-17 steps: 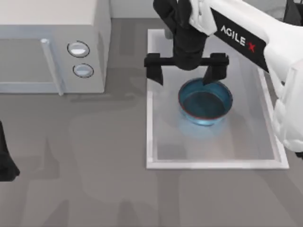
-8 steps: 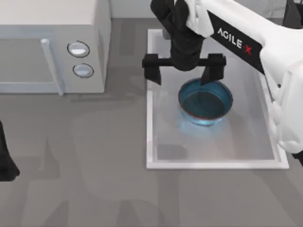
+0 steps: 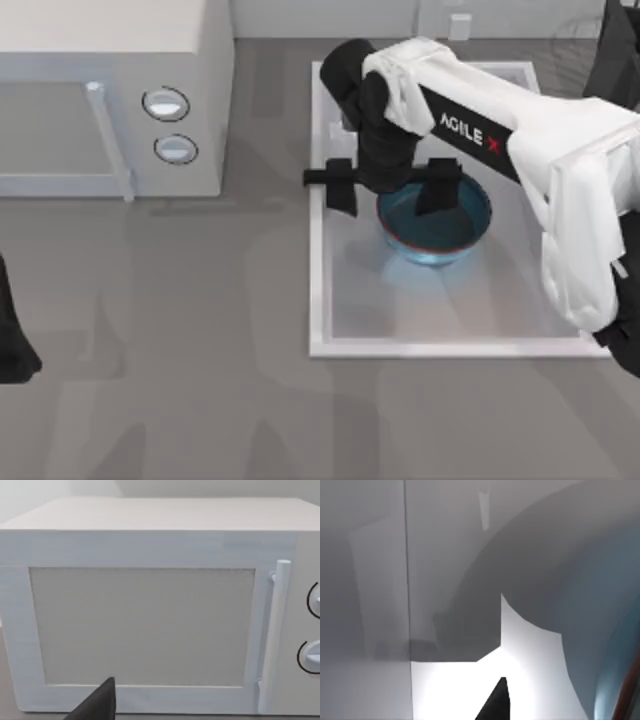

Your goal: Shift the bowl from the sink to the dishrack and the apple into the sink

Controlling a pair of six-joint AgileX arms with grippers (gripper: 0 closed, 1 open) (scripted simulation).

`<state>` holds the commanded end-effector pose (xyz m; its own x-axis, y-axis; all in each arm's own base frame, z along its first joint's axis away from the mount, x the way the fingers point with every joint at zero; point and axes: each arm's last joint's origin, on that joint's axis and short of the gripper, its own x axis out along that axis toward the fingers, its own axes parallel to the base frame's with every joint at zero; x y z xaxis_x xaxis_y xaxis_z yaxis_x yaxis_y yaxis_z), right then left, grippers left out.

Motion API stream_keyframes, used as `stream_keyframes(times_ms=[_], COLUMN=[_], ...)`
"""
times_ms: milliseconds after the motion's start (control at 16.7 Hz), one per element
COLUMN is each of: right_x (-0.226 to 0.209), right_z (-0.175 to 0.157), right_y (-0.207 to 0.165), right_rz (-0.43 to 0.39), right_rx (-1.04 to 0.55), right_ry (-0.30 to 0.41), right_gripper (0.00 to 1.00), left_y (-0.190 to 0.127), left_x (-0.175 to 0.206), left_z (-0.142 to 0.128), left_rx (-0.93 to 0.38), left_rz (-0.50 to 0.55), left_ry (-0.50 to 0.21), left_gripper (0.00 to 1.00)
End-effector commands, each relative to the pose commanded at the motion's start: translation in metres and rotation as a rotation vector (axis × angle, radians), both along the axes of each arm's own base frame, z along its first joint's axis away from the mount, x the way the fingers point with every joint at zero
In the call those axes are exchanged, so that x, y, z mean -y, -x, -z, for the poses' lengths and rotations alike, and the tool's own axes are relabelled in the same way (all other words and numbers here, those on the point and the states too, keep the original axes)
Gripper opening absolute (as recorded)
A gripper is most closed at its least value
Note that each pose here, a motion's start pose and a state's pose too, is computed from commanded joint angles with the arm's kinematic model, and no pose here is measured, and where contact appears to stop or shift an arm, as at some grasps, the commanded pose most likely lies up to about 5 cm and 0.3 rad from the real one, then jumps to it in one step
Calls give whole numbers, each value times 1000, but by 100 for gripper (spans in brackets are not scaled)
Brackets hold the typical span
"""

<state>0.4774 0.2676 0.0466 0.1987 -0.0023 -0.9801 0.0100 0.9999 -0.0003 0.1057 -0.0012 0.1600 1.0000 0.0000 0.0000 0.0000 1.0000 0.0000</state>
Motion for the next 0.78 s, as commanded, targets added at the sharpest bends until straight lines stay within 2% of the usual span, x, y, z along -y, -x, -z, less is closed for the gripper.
stream_keyframes(times_ms=[180, 780], right_x=[0, 0], right_z=[0, 0], right_y=[0, 0], right_rz=[0, 0], right_rx=[0, 0], right_ry=[0, 0], right_gripper=[100, 25], left_y=[0, 0], left_x=[0, 0], left_z=[0, 0], left_rx=[0, 0], left_rz=[0, 0], left_ry=[0, 0], left_gripper=[100, 100])
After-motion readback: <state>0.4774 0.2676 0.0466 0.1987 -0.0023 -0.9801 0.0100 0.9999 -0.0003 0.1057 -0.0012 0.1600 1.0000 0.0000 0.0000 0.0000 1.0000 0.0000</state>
